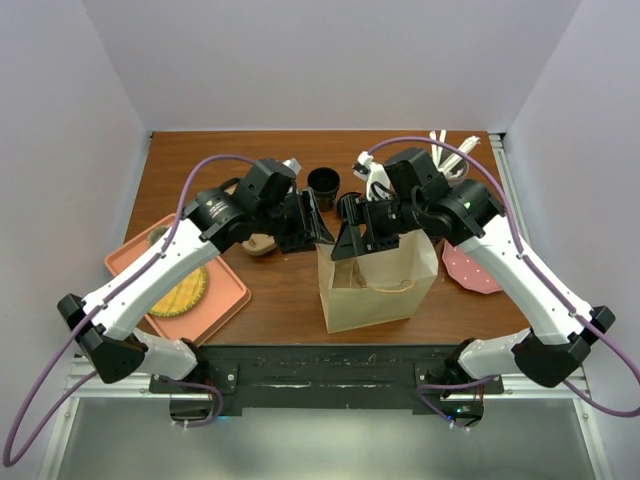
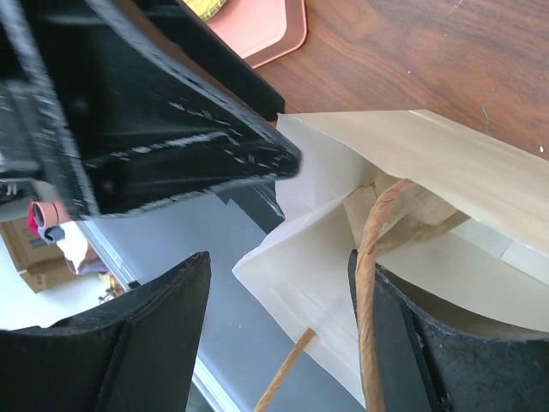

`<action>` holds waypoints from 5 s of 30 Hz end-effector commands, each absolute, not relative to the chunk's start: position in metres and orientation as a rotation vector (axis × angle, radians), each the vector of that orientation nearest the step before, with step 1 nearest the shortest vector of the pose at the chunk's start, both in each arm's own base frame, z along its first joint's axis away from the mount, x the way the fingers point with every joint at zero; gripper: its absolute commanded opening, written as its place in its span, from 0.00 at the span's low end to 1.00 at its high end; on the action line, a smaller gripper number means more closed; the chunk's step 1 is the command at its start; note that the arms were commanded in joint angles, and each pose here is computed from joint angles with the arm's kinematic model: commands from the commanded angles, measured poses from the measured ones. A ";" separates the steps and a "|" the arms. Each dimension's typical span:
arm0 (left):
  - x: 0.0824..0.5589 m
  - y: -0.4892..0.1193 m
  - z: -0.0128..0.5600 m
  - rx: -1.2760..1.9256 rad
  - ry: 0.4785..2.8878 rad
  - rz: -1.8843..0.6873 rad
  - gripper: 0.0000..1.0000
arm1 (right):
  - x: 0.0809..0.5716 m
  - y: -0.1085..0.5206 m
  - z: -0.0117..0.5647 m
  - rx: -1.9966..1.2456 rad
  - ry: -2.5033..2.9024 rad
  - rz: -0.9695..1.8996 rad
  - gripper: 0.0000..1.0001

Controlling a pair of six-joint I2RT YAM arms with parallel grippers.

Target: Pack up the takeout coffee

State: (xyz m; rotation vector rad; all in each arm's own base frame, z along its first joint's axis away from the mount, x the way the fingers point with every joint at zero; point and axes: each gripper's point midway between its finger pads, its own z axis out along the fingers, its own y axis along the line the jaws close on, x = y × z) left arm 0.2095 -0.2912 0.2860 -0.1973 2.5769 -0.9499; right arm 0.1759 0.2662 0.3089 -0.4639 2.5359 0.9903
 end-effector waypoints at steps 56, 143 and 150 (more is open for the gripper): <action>0.220 -0.302 0.282 -0.259 2.525 -0.983 0.00 | 0.087 0.253 0.327 -0.790 2.687 1.379 0.73; 0.245 -0.294 0.289 -0.208 2.403 -0.971 0.00 | 0.073 0.290 0.402 -0.492 2.531 2.024 0.56; 0.246 -0.292 0.290 -0.190 2.395 -0.961 0.00 | 0.098 0.289 0.381 -0.470 2.607 1.707 0.54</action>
